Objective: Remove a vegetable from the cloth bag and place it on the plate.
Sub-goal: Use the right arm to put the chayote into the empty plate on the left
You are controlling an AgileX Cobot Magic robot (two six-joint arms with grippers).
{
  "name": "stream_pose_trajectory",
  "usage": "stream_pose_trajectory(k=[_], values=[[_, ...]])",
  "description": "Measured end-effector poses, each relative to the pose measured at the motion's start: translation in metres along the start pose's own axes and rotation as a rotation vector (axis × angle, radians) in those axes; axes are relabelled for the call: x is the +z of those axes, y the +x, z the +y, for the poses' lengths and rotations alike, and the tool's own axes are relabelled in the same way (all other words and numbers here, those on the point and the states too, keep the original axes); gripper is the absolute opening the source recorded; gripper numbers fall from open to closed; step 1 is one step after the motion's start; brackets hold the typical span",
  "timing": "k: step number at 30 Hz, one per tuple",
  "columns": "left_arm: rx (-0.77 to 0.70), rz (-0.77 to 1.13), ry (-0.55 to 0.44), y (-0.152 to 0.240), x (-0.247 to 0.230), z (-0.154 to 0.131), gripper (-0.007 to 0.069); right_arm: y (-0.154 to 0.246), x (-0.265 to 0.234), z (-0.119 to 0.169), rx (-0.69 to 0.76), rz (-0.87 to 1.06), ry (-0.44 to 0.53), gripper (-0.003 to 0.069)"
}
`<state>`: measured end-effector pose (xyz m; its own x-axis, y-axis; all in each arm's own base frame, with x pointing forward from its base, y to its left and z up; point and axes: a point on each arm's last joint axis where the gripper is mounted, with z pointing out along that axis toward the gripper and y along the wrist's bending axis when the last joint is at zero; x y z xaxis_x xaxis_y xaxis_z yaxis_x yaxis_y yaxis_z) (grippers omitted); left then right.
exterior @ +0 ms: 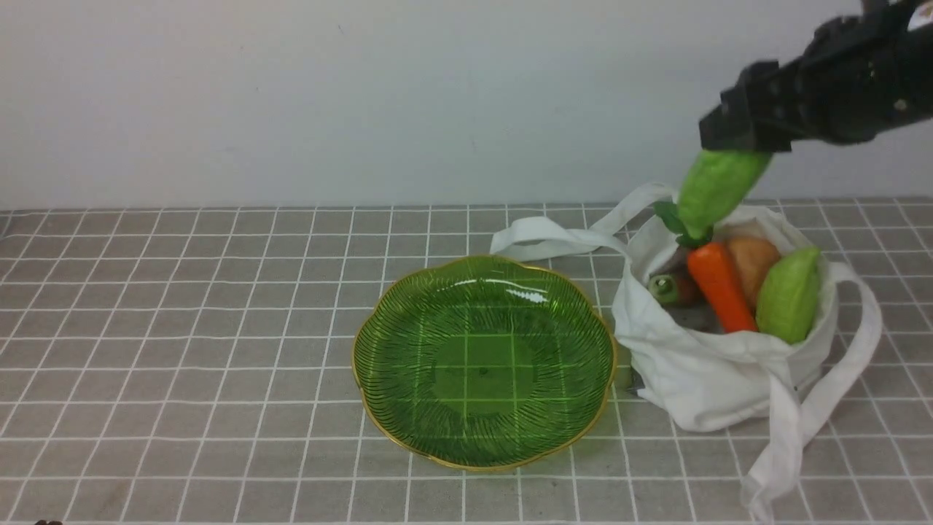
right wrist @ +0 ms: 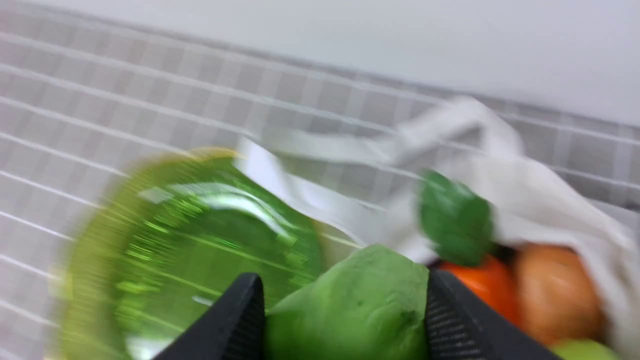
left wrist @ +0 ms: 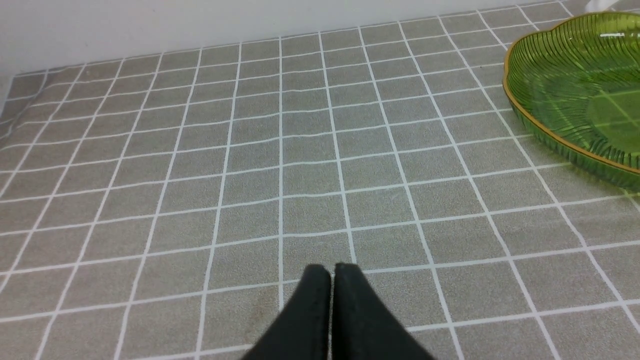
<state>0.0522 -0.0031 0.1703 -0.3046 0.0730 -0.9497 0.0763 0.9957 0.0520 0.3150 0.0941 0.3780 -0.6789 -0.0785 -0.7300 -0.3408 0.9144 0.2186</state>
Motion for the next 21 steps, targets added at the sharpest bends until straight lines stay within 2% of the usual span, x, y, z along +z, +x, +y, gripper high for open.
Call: stream_pose_trajectory(k=[3,5,9,12,21], values=[[0.0,0.0,0.0,0.0,0.0,0.0,-0.0008,-0.004,0.001,0.02,0.042,-0.02,-0.117,0.0376],[0.0,0.0,0.0,0.0,0.0,0.0,-0.0008,0.0,0.017,0.044,0.036,0.017,-0.222,0.0376],[0.0,0.0,0.0,0.0,0.0,0.0,-0.0008,0.015,0.058,0.077,-0.003,0.088,-0.301,0.0376],[0.0,0.0,0.0,0.0,0.0,0.0,-0.0008,0.03,0.101,0.095,-0.024,0.123,-0.304,0.0376],[0.0,0.0,0.0,0.0,0.0,0.0,-0.0008,0.053,0.172,0.086,0.009,0.13,-0.22,0.0394]])
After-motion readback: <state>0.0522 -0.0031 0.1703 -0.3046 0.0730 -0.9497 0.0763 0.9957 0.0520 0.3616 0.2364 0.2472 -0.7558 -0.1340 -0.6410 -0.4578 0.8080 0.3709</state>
